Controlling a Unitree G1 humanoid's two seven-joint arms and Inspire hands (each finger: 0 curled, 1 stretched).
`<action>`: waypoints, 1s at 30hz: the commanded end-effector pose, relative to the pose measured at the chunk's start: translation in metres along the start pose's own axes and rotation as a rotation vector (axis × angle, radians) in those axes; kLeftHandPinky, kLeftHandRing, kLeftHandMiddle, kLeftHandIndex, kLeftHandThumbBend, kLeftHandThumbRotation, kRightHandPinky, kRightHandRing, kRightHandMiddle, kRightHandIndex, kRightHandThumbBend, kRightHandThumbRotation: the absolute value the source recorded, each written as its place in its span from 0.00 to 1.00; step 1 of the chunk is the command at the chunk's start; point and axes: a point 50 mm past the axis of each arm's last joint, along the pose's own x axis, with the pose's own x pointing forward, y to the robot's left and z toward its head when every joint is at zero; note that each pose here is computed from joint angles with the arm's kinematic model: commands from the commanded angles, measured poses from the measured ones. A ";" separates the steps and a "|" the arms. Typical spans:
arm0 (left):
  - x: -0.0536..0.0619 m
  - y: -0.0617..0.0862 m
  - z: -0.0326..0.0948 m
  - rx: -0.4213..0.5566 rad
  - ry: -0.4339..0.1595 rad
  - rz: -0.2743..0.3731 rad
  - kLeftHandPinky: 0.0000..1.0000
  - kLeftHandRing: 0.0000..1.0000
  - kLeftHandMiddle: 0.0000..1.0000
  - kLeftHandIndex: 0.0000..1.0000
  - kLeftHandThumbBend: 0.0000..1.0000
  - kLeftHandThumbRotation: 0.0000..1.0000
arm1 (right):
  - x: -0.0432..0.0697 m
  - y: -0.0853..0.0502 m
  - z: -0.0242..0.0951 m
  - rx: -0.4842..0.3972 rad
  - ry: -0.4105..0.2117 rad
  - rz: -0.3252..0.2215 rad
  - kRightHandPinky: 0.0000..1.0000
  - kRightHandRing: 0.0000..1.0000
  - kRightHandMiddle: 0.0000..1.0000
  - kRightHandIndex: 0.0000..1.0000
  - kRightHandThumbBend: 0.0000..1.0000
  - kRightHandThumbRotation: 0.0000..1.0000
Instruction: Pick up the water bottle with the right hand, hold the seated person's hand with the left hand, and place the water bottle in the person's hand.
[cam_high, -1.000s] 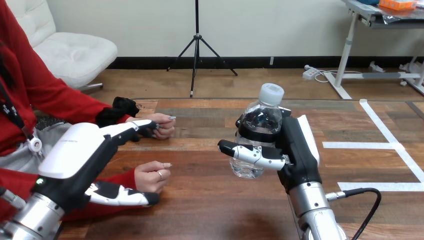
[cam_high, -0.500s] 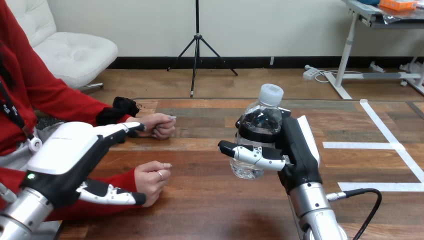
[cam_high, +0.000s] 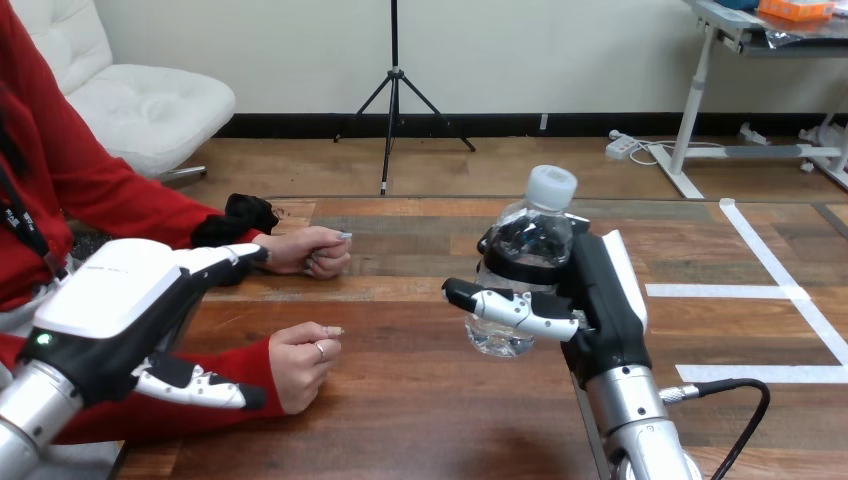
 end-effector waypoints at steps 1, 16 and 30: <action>0.009 0.015 -0.006 0.106 0.003 -0.033 0.74 0.81 0.85 0.88 1.00 0.47 | 0.014 -0.005 0.027 0.000 -0.123 -0.012 0.24 0.30 0.35 0.39 0.83 0.03; 0.014 0.005 -0.016 0.169 0.054 -0.172 0.84 0.84 0.85 0.88 1.00 0.49 | 0.015 -0.009 0.039 -0.021 -0.131 -0.016 0.25 0.30 0.36 0.40 0.83 0.03; 0.032 -0.009 -0.007 0.089 0.008 -0.189 0.80 0.84 0.87 0.91 1.00 0.56 | 0.017 -0.012 0.055 -0.023 -0.180 -0.014 0.27 0.31 0.37 0.41 0.83 0.00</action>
